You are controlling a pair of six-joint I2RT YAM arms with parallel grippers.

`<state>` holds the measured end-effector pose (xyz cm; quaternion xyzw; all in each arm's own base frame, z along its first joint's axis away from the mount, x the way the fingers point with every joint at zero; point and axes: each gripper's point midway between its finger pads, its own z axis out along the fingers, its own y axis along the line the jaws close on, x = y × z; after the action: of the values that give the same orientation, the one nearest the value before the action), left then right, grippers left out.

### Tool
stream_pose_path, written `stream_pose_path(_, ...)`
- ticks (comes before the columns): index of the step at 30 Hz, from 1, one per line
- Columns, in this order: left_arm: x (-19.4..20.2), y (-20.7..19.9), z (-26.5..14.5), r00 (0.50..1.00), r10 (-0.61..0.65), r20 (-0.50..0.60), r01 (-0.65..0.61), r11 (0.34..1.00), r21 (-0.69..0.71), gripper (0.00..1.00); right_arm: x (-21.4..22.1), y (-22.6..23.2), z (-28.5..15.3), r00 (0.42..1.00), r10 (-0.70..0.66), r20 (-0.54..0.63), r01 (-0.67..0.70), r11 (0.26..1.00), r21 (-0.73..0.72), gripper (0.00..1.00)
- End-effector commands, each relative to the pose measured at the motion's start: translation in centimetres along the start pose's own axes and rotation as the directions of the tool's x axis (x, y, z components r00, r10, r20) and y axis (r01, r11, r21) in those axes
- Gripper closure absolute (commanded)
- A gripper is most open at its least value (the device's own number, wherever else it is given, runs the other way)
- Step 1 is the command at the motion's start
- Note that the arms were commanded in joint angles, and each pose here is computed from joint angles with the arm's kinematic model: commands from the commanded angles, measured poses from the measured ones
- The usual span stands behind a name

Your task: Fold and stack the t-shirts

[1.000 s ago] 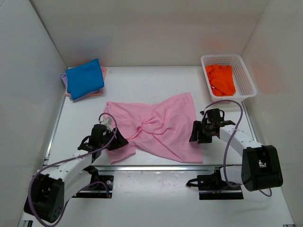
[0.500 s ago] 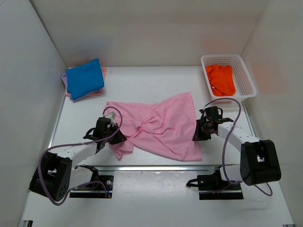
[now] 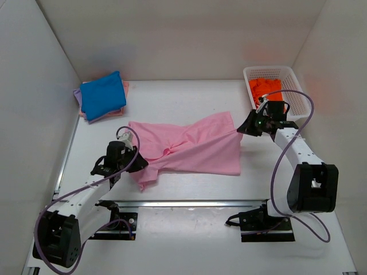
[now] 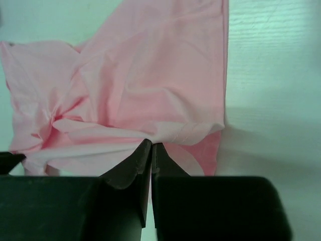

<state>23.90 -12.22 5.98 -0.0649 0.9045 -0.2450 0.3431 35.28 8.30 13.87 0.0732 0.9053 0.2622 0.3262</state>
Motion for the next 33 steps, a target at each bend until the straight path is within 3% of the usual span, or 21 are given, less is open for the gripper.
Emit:
stream_pose_path(1, 1.2, 0.8, -0.7, 1.0, -0.002, -0.012, 0.002, 1.0, -0.014, 0.66, -4.4, -0.5, 0.1, 0.988, 0.039, 0.146, -0.042, 0.999, 0.017, 0.97)
stream_pose_path(3, 1.0, 0.8, -1.0, 1.0, -0.004, 0.0, 0.004, 1.0, -0.012, 0.66, -5.7, -1.7, 0.1, 0.981, 0.045, 0.189, -0.058, 0.996, 0.065, 0.89)
stream_pose_path(5, 0.5, 0.8, -1.4, 1.0, 0.008, 0.019, -0.008, 1.0, -0.011, 0.57, -5.9, -2.7, 0.4, 0.982, 0.037, 0.184, -0.056, 0.994, 0.098, 0.82)
stream_pose_path(6, 0.2, 0.2, -2.1, 0.999, 0.006, 0.038, -0.007, 1.0, 0.009, 0.47, -5.4, -2.7, 0.0, 0.985, 0.023, 0.17, -0.042, 0.993, 0.109, 0.73)
stream_pose_path(10, 0.5, -0.8, -3.0, 0.999, 0.004, 0.033, -0.006, 0.999, 0.045, 0.46, -2.4, -2.5, -1.4, 0.992, 0.0, 0.126, -0.019, 0.988, 0.151, 0.67)
stream_pose_path(19, 4.0, -1.5, -3.0, 0.996, 0.002, -0.088, 0.001, 0.999, 0.032, 0.45, 10.2, -5.2, -2.3, 0.985, 0.083, -0.149, -0.036, 0.955, 0.295, 0.5)
stream_pose_path(21, 4.5, -1.0, -2.5, 0.995, 0.01, -0.104, -0.008, 1.0, 0.017, 0.44, 11.8, -5.3, -2.3, 0.976, 0.099, -0.192, -0.037, 0.952, 0.303, 0.49)
stream_pose_path(24, 5.5, -0.9, -1.7, 0.99, 0.021, -0.142, -0.021, 1.0, 0.001, 0.35, 13.4, -5.5, -2.5, 0.967, 0.111, -0.229, -0.033, 0.946, 0.321, 0.45)
stream_pose_path(31, 7.1, -0.2, -0.2, 0.983, 0.011, -0.182, -0.012, 1.0, -0.004, 0.36, 17.6, -5.5, -1.1, 0.94, 0.117, -0.321, -0.005, 0.944, 0.33, 0.45)
stream_pose_path(33, 6.5, 0.0, -0.1, 0.986, 0.008, -0.167, -0.011, 1.0, -0.016, 0.36, 18.5, -5.6, -0.4, 0.933, 0.124, -0.337, -0.008, 0.945, 0.326, 0.51)
